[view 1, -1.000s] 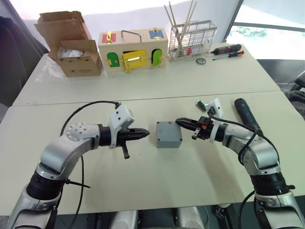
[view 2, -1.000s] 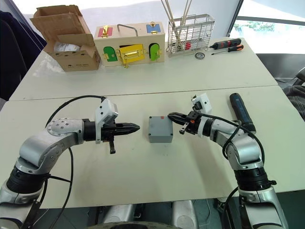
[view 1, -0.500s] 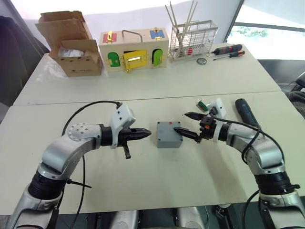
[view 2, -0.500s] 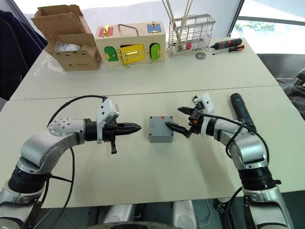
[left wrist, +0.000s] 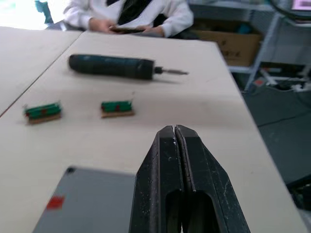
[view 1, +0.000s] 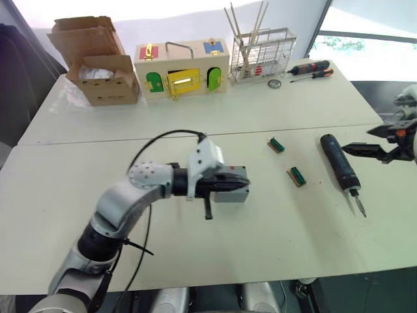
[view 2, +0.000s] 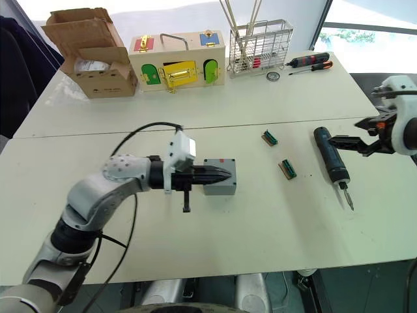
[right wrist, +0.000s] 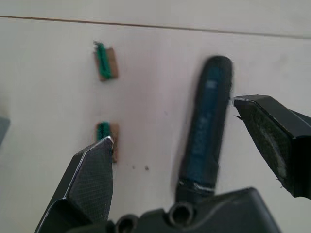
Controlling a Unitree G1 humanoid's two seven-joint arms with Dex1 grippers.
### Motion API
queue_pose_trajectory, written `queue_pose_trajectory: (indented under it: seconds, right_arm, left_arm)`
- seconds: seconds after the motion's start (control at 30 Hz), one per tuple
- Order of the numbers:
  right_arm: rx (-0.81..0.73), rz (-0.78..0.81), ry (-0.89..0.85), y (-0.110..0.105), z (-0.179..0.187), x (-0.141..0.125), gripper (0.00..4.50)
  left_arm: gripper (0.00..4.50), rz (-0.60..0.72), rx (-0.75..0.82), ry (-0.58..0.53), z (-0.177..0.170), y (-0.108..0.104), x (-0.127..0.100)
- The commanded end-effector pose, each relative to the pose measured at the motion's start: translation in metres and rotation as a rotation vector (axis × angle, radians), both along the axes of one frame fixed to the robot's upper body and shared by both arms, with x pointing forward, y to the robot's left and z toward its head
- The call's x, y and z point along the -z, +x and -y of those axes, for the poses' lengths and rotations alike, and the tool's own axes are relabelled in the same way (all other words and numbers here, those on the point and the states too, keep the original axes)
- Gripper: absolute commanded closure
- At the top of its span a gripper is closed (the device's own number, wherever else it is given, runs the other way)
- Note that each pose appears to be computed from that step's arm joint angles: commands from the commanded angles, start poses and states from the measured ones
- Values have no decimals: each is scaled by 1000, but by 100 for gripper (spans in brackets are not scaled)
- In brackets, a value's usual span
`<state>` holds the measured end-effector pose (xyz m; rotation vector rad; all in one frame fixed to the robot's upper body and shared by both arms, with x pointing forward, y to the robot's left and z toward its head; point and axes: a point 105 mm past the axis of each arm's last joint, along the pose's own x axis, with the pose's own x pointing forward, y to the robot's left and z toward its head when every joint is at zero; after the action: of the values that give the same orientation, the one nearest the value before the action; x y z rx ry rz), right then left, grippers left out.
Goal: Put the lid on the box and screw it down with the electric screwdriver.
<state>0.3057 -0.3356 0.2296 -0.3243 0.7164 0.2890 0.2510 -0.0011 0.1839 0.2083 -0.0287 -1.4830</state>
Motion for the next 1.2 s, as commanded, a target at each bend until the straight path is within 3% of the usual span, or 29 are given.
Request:
queue_pose_trajectory:
  seconds: [0.03,0.23,0.63,0.73,0.93,1.2]
  right_arm:
    - [94,-161,63,-6,12,15,1]
    - [51,-303,117,4,5,29,1]
    - [46,-536,22,21,9,83,1]
    - [34,-567,-15,20,13,91,67]
    - [37,-600,-41,19,17,106,247]
    - [59,-582,-65,22,20,113,262]
  left_arm:
    - [450,47,10,-26,10,-2,-1]
    - [450,33,-32,-47,12,-5,6]
    - [450,-4,-147,-47,8,-5,18]
    - [450,-3,-161,-44,7,-4,18]
    - [450,-3,-185,-39,3,0,19]
    - [450,-4,-192,-28,4,2,22]
